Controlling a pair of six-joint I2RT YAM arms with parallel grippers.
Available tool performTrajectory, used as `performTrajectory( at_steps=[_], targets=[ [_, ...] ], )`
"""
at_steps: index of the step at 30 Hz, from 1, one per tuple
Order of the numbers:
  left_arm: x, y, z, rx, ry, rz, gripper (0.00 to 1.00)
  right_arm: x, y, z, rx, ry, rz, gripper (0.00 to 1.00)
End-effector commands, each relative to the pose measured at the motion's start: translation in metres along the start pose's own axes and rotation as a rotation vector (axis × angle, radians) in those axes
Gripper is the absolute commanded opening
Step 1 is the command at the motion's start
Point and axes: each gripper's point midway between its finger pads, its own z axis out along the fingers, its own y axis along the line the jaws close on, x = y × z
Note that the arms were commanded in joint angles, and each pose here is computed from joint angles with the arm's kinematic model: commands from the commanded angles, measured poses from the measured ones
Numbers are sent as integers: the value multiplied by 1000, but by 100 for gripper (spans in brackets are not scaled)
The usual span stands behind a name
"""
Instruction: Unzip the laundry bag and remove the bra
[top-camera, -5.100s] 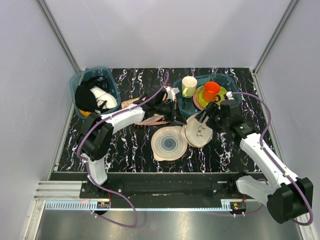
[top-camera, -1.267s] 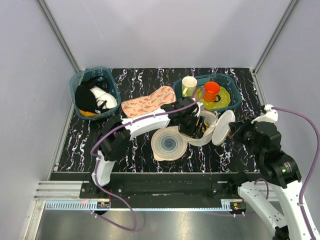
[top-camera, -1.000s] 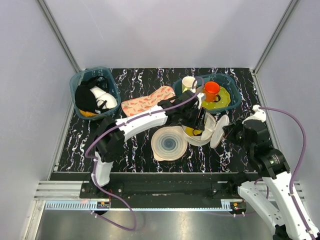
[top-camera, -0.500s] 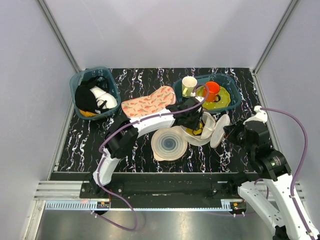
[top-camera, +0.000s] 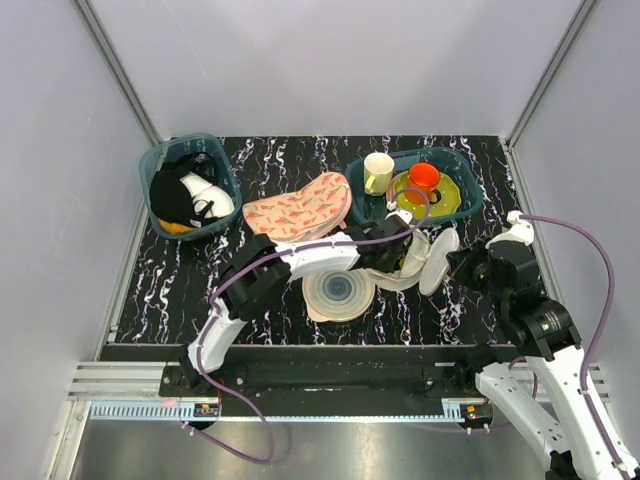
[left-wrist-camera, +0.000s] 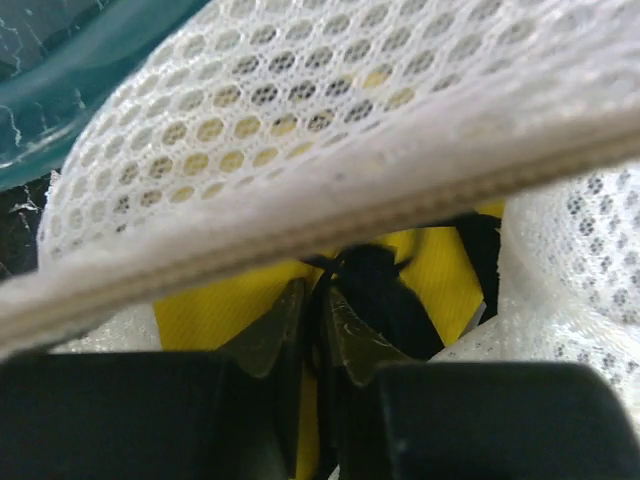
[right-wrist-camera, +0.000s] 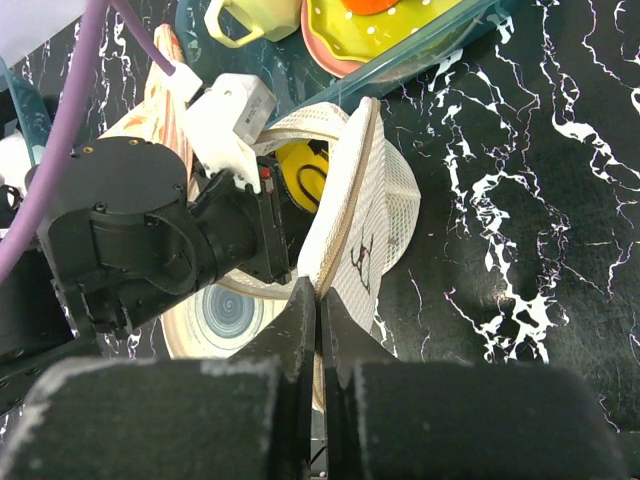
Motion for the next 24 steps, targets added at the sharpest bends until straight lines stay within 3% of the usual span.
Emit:
performTrajectory(
  at_steps=[1,6,9,17,24],
  targets=[
    [-25,-1,-25,-24,-68,-5,0,-14,10,-1,-27,-43,-6,0],
    [-61,-18,-107,102,-177,-25,0,-6,5,6,-9,-25,-11,0],
    [-65,-19,-135,146,-204,-34,0,-1,2,12,-3,-18,-10,0],
    [-75,-52,-164,375,-186,-68,0,20,-5,39,29,31,-27,0],
    [-131,-56,-218,527,-328,-153,0,41,-15,50,50,76,-12,0]
  ],
)
